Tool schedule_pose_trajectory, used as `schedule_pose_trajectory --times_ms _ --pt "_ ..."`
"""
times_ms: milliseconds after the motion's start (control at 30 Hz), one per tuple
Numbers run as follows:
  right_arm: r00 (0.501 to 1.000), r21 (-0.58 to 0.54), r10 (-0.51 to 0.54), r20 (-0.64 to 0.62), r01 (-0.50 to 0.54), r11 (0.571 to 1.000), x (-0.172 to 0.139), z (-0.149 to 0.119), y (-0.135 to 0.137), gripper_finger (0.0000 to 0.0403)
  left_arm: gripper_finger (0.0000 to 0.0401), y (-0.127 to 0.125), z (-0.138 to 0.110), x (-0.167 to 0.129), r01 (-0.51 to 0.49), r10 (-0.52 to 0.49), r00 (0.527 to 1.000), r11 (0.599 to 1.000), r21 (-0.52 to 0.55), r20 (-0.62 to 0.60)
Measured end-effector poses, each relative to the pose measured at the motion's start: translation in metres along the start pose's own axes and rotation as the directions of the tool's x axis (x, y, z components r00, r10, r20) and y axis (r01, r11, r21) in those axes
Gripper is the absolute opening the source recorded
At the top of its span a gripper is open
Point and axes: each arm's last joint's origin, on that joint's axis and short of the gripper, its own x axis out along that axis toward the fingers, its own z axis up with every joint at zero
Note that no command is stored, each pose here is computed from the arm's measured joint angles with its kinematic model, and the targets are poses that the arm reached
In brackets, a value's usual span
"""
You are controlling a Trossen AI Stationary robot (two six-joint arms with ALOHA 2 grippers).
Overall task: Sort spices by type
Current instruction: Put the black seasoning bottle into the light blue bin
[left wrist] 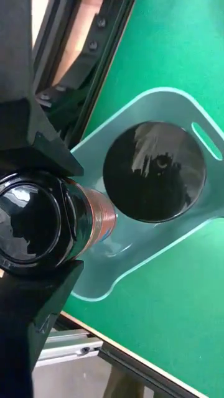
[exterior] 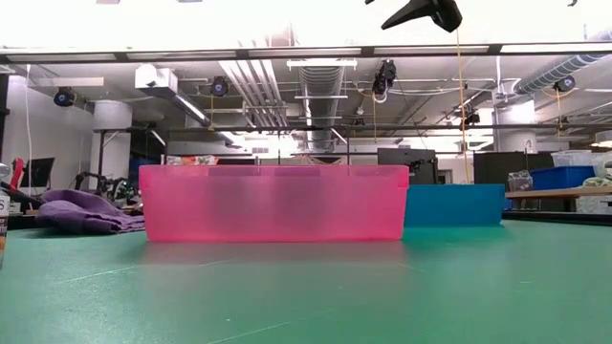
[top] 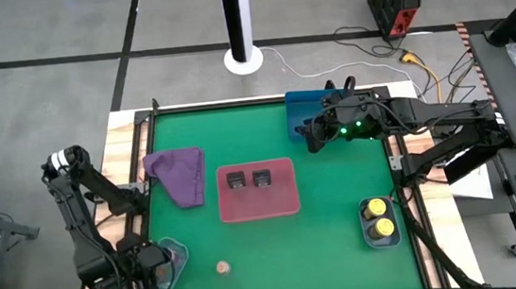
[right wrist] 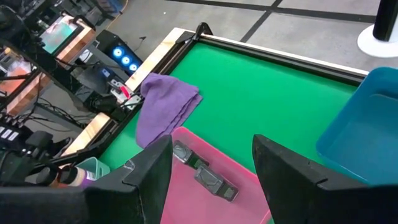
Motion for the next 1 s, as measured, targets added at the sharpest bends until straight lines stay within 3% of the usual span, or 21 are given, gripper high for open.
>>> schedule_pose_trajectory --times_ms 333,733,1000 --pt "1.000 -0.020 -0.001 0.001 0.001 1.000 0.000 0.000 0.000 0.0210 0.0186 0.005 0.002 0.012 -0.029 0.029 1.000 0.999 -0.044 0.003" --pt "1.000 -0.029 -0.003 -0.001 0.003 1.000 0.000 0.000 0.000 0.0210 0.0186 -0.004 0.000 0.021 0.022 -0.022 1.000 0.995 -0.093 0.009" --pt "1.000 -0.034 -0.003 -0.001 0.003 0.999 0.001 -0.001 0.000 0.0210 0.0235 -0.008 -0.001 0.029 -0.013 0.014 1.000 0.996 -0.087 0.012"
